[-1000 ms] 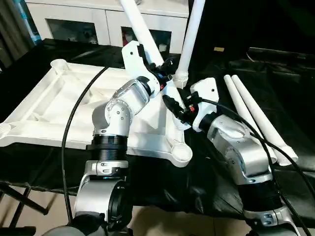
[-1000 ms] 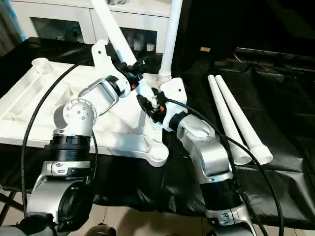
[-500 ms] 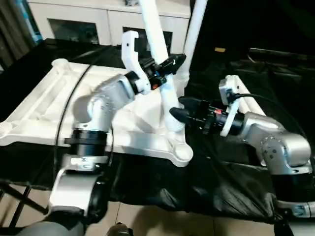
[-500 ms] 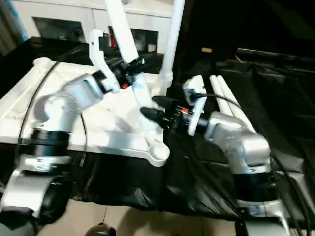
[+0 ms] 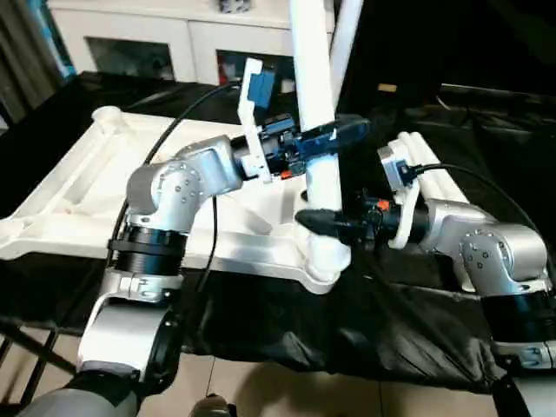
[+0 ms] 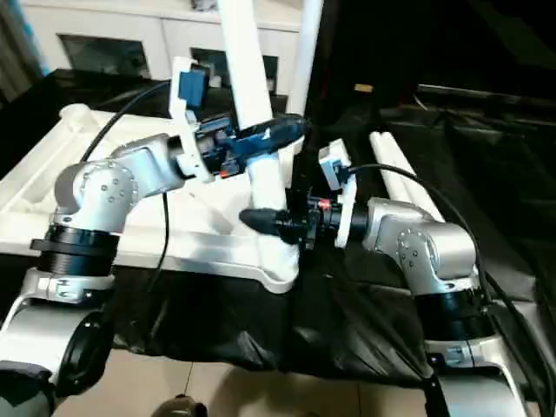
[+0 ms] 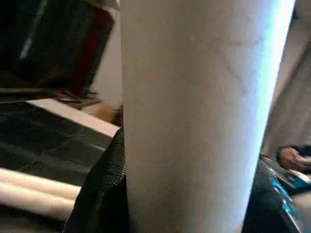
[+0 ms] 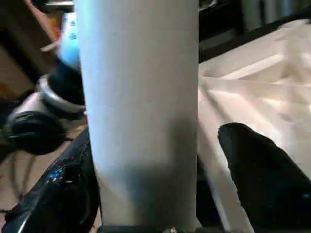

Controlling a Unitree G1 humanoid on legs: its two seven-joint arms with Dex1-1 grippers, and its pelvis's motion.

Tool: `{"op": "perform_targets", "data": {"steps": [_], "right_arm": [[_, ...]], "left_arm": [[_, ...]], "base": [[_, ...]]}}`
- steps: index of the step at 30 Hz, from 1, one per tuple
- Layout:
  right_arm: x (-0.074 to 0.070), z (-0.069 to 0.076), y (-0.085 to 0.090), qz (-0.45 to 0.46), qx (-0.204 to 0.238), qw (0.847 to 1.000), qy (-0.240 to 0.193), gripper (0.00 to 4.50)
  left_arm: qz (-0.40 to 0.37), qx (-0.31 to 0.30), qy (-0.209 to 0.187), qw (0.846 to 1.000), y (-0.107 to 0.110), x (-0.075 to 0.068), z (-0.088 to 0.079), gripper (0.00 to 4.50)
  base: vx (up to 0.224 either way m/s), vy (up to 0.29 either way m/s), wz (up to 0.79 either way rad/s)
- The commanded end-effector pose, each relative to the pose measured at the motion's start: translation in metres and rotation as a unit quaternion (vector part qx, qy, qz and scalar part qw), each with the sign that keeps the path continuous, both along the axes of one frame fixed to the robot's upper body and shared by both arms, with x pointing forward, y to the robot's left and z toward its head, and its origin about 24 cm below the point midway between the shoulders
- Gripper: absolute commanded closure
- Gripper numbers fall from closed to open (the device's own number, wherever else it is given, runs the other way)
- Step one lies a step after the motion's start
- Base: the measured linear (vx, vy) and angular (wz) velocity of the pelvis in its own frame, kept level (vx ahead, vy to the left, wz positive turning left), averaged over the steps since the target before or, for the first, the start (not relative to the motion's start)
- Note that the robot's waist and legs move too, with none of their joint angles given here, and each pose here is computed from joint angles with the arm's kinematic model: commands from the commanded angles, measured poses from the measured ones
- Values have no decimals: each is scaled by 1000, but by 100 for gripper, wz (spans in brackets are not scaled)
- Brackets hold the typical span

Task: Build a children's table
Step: Pick table leg

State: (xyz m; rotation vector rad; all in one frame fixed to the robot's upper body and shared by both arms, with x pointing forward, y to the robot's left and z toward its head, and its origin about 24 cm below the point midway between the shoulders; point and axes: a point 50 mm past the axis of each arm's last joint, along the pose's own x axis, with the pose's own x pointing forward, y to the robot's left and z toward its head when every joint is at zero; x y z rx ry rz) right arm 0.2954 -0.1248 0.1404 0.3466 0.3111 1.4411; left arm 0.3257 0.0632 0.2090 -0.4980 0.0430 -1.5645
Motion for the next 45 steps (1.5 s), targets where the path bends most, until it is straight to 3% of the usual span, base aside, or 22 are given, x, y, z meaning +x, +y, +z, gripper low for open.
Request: {"op": "perform_targets", "data": {"steps": [1,14,24,28,30,35,36,40,43,45], "right_arm": [[-1,7,1,16,0,1000,-3,103],[-11,-4,11,23,16,999,17,223],[-9,-9,15,-33,23,999,13,253],[-10,-8,15,-46,27,999,10,254],[-11,-7,15,-60,27,998,3,254],[-8,-4,15,-100,21,995,-16,256],[-5,-1,15,-127,14,991,-30,256],[-1,3,18,-167,0,984,-54,257],[1,4,21,-199,-11,977,-69,257],[1,4,23,-205,-16,976,-74,257]], "left_arm": [[-43,-5,-33,999,-6,-7,15,266],[-43,-11,-29,999,-1,-8,13,266],[-43,-17,-4,999,3,-14,7,266],[-13,-1,-18,1000,2,-13,5,266],[19,20,-34,999,2,-11,2,196],[96,54,-39,993,2,-6,-3,180],[158,83,-42,983,2,1,-5,180],[256,133,-14,957,5,11,-12,180],[345,129,19,929,7,20,-14,180],[363,119,25,924,8,22,-13,180]], "base": [[0,0,0],[0,0,0],[0,0,0],[0,0,0],[0,0,0],[0,0,0],[0,0,0],[0,0,0],[0,0,0],[0,0,0]]}}
